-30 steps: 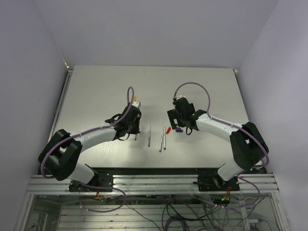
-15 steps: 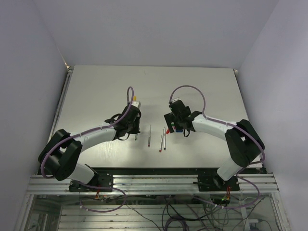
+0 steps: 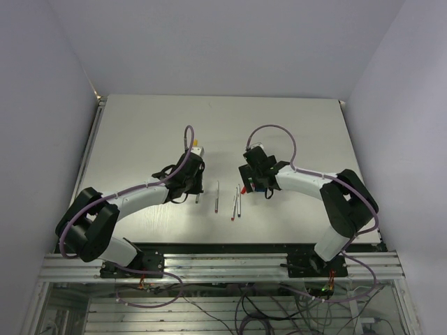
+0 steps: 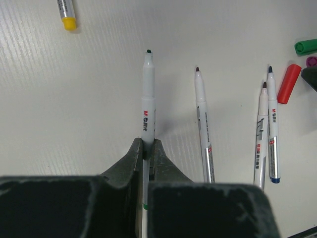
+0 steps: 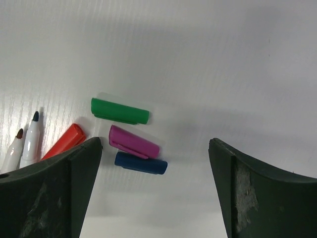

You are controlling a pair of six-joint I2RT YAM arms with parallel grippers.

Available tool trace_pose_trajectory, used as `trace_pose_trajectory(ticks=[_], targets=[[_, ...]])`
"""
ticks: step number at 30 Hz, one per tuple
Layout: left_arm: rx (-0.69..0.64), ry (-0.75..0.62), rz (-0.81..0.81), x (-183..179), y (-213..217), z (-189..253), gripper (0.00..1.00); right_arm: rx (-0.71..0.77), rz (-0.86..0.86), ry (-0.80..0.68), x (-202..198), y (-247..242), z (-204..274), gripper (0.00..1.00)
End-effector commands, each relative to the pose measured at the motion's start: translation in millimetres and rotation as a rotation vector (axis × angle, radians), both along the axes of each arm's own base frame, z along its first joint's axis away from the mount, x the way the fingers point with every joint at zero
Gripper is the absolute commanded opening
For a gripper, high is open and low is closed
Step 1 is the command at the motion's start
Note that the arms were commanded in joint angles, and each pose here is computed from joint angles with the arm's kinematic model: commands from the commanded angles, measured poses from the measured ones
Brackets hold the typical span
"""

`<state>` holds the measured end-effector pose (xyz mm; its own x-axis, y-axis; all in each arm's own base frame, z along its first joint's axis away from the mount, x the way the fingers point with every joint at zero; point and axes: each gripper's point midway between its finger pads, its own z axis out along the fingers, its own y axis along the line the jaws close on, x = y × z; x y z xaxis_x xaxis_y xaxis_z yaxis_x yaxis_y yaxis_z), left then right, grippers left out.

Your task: Insert the pens into the pen caps

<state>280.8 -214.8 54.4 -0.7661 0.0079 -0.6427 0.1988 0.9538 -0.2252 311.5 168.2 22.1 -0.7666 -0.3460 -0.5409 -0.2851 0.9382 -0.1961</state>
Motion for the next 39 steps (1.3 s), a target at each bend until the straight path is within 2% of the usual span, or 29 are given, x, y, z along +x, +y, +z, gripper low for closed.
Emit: trace_pose_trajectory(ticks=[1, 12, 15, 22, 31, 39], targets=[[-0.032, -0.013, -0.008, 3.0, -4.5, 4.1, 0.07, -0.017, -0.032, -0.018, 8.8, 1.3, -4.2, 0.89], [-0.029, -0.020, -0.003, 1.8, -1.7, 6.0, 0.07, -0.076, -0.108, -0.041, 25.3, -6.9, -15.8, 0.84], [-0.025, -0.021, 0.001, 2.2, -0.9, 6.2, 0.07, -0.091, -0.134, -0.047, 32.4, -10.6, -16.0, 0.77], [-0.019, -0.026, 0.007, 3.2, 0.7, 7.6, 0.07, -0.044, -0.147, -0.036, 37.8, -9.9, -17.3, 0.52], [-0.020, -0.026, 0.006, 3.8, -0.2, 7.9, 0.07, 0.035, -0.134, 0.012, 27.3, 0.9, -20.0, 0.40], [-0.020, -0.024, 0.004, 3.1, 0.1, 7.5, 0.07, 0.112, -0.143, 0.099, -2.2, 4.7, -35.9, 0.33]])
